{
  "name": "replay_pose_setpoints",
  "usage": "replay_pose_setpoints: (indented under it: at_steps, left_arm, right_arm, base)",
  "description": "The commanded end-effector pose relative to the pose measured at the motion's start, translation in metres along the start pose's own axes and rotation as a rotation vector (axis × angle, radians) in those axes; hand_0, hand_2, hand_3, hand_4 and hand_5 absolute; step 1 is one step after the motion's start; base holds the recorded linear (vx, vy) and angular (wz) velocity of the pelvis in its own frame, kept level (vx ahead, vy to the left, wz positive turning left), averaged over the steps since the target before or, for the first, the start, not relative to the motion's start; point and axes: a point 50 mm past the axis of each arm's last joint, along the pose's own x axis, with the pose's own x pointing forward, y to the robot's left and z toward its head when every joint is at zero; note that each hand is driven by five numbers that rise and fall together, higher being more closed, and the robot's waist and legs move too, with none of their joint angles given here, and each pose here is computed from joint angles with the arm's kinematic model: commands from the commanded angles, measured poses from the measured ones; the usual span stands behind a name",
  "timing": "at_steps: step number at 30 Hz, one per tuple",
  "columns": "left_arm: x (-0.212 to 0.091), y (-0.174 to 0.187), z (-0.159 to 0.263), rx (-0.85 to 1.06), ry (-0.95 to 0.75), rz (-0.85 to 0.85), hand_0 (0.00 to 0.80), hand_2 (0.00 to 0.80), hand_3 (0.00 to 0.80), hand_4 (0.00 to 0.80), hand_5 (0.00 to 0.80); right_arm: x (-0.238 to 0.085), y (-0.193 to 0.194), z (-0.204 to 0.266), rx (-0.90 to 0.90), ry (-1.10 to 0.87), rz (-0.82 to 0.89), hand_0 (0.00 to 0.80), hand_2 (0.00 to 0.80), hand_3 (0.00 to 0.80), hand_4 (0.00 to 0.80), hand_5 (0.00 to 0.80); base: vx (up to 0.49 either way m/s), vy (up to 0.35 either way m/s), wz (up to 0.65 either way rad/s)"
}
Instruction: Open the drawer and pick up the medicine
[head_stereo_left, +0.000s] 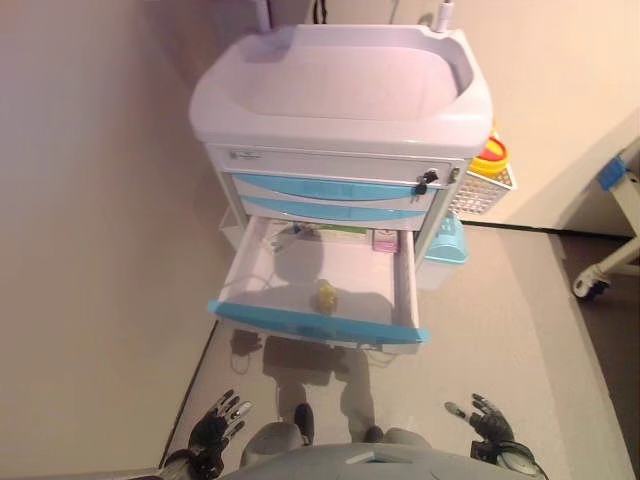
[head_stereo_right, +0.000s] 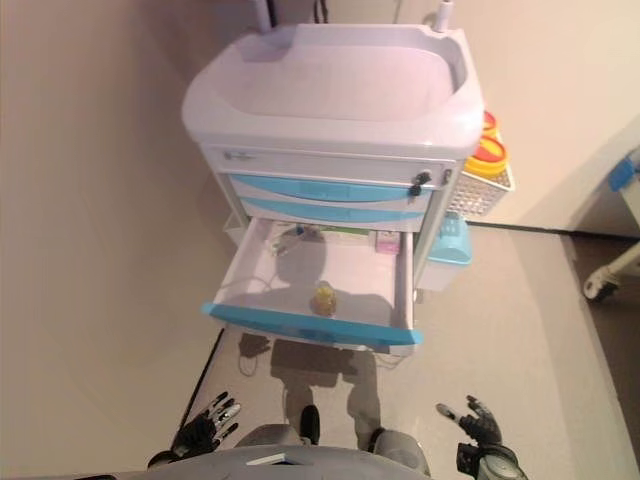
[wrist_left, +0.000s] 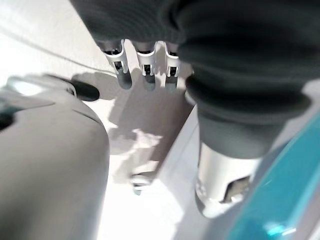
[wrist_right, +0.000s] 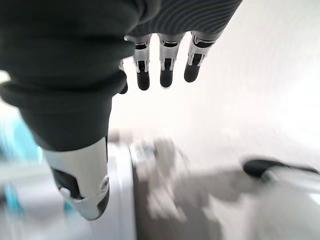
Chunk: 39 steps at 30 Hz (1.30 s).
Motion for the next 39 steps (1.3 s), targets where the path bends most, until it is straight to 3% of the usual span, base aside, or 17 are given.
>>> replay_pose_setpoints:
  at_steps: [1,4,7,10,13,18,23,26,31,39]
  left_arm:
    - [0.008,0.001,0.020,0.184,0.037,0.024,0.000,0.000,0.000,0.000,0.000]
    - [0.003,0.005,0.010,0.189,0.084,0.032,0.000,0.000,0.000,0.000,0.000]
    - [-0.002,0.011,-0.001,0.141,0.114,0.045,0.000,0.000,0.000,0.000,0.000]
    - [-0.005,0.012,-0.011,0.108,0.159,0.053,0.000,0.000,0.000,0.000,0.000]
    - [-0.005,0.008,-0.019,0.122,0.192,0.040,0.000,0.000,0.000,0.000,0.000]
    - [-0.002,-0.001,-0.022,0.131,0.204,0.021,0.000,0.000,0.000,0.000,0.000]
    - [0.002,-0.008,-0.019,0.159,0.190,-0.006,0.000,0.000,0.000,0.000,0.000]
    - [0.005,-0.013,-0.013,0.175,0.169,-0.027,0.000,0.000,0.000,0.000,0.000]
    - [0.008,-0.017,-0.010,0.178,0.159,-0.040,0.000,0.000,0.000,0.000,0.000]
    - [0.007,-0.015,-0.010,0.170,0.174,-0.028,0.000,0.000,0.000,0.000,0.000]
  right_arm:
    - [0.011,-0.003,0.101,0.019,-0.375,-0.105,0.000,0.000,0.000,0.000,0.000]
    - [-0.017,0.025,0.177,-0.145,-0.713,0.070,0.000,0.000,0.000,0.000,0.000]
    - [-0.050,0.050,0.215,-0.413,-0.985,0.299,0.000,0.000,0.000,0.000,0.000]
    - [-0.080,0.074,0.236,-0.690,-1.184,0.548,0.000,0.000,0.000,0.000,0.000]
    - [-0.102,0.095,0.242,-0.895,-1.317,0.666,0.000,0.000,0.000,0.000,0.000]
    - [-0.121,0.139,0.240,-1.063,-1.418,0.797,0.000,0.000,0.000,0.000,0.000]
    - [-0.122,0.162,0.227,-1.220,-1.456,0.800,0.000,0.000,0.000,0.000,0.000]
    - [-0.109,0.169,0.219,-1.308,-1.456,0.642,0.000,0.000,0.000,0.000,0.000]
    - [-0.088,0.174,0.204,-1.423,-1.353,0.561,0.000,0.000,0.000,0.000,0.000]
    - [-0.061,0.172,0.210,-1.446,-1.242,0.370,0.000,0.000,0.000,0.000,0.000]
  base:
    - [-0.023,0.053,-0.24]
    - [-0.046,0.073,-0.18]
    - [-0.049,0.057,-0.19]
    - [-0.035,0.039,0.02]
    - [-0.007,0.020,0.04]
    - [-0.007,0.025,0.10]
    - [0.000,0.017,0.22]
    - [-0.002,-0.011,0.36]
    - [-0.017,-0.015,0.27]
    - [0.006,-0.027,0.27]
